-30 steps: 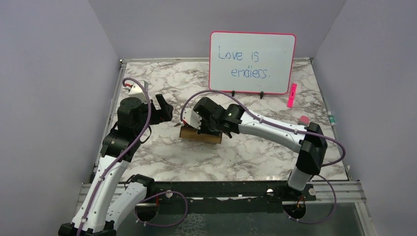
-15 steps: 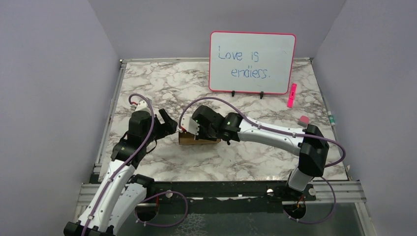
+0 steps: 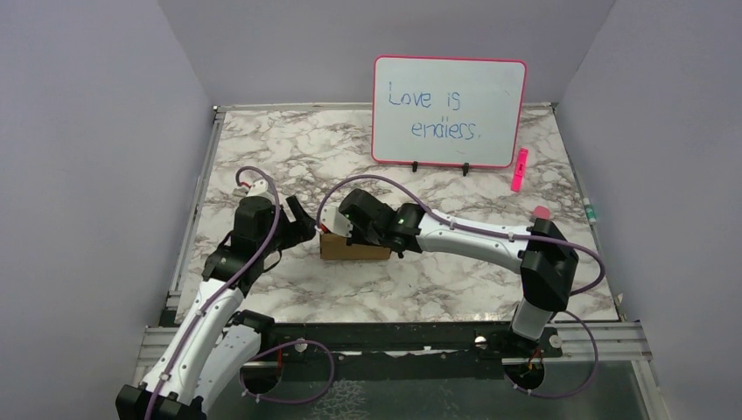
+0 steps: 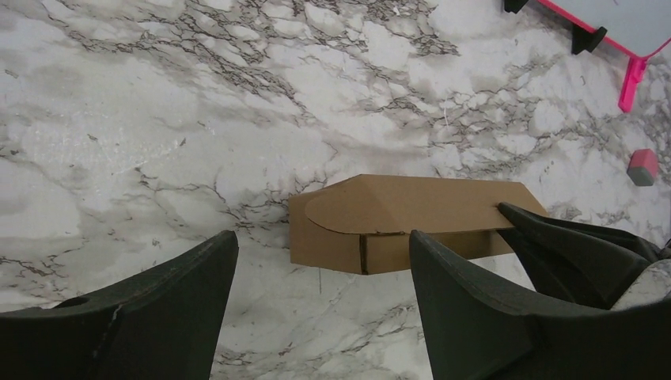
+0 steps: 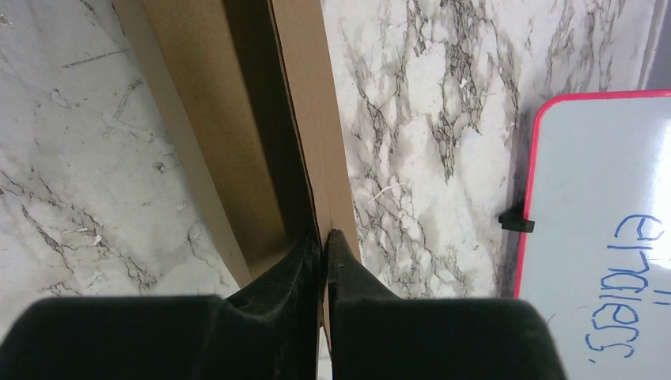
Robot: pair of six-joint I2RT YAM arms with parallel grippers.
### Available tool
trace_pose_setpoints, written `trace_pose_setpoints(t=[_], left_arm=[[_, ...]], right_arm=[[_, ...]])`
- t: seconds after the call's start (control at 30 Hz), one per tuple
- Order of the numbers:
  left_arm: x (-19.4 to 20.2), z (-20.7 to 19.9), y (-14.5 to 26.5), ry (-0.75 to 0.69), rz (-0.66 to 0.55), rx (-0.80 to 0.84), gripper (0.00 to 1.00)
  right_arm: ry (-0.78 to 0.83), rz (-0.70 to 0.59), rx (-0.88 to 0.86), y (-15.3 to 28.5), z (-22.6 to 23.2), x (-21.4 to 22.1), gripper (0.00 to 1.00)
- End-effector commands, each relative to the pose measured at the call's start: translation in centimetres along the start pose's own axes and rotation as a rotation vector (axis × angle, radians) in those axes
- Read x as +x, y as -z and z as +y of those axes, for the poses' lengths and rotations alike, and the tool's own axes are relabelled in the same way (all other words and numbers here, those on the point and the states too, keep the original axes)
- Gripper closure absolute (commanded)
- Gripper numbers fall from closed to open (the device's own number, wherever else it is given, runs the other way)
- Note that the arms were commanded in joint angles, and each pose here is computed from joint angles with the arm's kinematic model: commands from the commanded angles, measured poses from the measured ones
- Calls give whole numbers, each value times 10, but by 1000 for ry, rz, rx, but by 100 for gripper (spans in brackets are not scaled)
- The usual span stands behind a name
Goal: Fold the paper box
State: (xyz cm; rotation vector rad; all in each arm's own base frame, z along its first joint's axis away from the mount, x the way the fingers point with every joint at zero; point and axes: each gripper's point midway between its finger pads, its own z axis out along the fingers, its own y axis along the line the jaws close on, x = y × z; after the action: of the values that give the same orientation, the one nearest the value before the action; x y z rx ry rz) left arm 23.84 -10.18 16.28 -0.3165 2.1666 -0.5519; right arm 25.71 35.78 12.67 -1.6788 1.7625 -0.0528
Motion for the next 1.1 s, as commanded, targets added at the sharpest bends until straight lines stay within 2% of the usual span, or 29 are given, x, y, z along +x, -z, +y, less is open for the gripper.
trace_pose_setpoints(t=[0.0,0.2,0.4,0.63,0.9,1.07], left_arm=[[-20,-10,0,-86,-34,28,20],[-20,-14,-3,-151,-11,49,20],[-9,-17,-4,-157,33,88,20],[-18,-21,2,-198,4,95,19],[-33,-31,-2,-320,6,122,18],[-42,-36,-7,-424,10,140,18]], right_arm=[[27,104,-57,-6,13,25,88],[-12,39,-49,13,3,9,77],[-49,42,-36,23,0,9,64],[-128,19,-17,42,-3,8,51],[-387,-22,123,87,-24,17,41],[-578,-17,119,100,-9,36,38]])
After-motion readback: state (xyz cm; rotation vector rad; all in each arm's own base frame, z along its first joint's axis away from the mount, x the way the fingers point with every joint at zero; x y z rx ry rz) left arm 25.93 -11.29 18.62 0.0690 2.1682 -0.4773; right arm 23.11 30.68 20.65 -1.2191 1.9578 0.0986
